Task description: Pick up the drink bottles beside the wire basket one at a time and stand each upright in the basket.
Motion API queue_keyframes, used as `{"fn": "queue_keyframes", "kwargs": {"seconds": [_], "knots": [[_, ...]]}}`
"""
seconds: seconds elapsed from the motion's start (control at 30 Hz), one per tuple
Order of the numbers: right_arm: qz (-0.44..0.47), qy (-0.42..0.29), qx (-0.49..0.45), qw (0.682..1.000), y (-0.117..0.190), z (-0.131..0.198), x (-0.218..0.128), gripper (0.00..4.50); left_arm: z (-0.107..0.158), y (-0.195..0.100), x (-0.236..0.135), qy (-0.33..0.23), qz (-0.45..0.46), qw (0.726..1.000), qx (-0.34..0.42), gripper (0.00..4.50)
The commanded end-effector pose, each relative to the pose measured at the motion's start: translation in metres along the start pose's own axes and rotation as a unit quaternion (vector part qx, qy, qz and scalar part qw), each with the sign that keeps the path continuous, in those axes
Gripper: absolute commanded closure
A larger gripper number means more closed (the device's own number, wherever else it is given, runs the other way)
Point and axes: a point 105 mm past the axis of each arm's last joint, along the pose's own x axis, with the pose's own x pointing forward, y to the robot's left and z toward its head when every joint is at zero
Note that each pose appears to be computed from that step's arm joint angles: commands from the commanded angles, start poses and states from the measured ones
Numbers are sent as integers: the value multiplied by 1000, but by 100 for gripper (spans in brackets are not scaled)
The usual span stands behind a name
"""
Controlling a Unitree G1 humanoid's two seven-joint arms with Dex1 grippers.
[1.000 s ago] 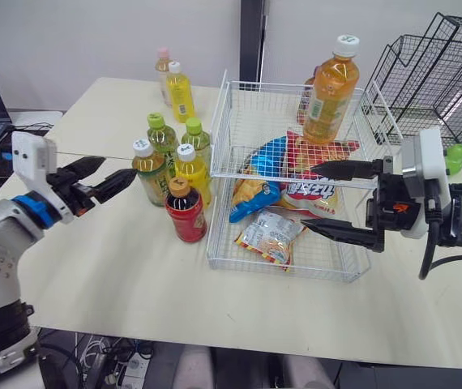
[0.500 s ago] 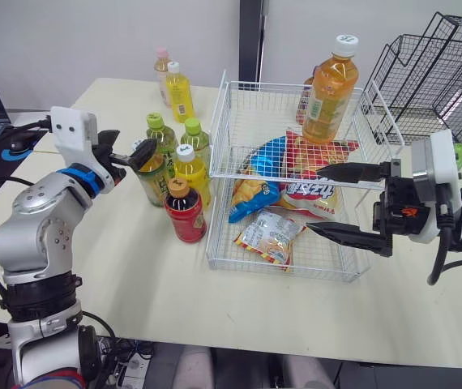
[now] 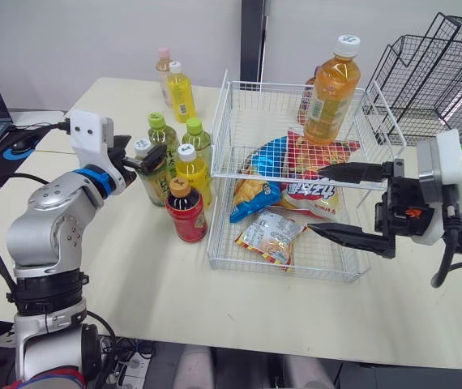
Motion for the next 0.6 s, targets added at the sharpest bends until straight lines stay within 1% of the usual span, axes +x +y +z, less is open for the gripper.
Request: {"fn": "queue_keyframes", "kwargs": {"seconds": [0.03,0.13,0.17,0.23,0.5,0.6], "knots": [[-3,-11,-22,1000,5,11,0,0,11,-1,-2,-12,1,1000,15,4],[-3,-11,-23,1000,7,13,2,0,9,-2,-2,-8,-1,1000,17,4],[-3,-11,-23,1000,7,13,2,0,9,-3,-1,-8,-2,1000,17,21],[-4,-12,-23,1000,7,14,3,0,8,-3,-1,-7,-4,1000,17,63],[-8,-13,-23,1000,7,14,4,0,8,-4,-3,-5,-9,1000,19,312],[-9,-13,-24,1000,7,14,3,0,9,-3,-5,-5,-8,1000,22,314]]}}
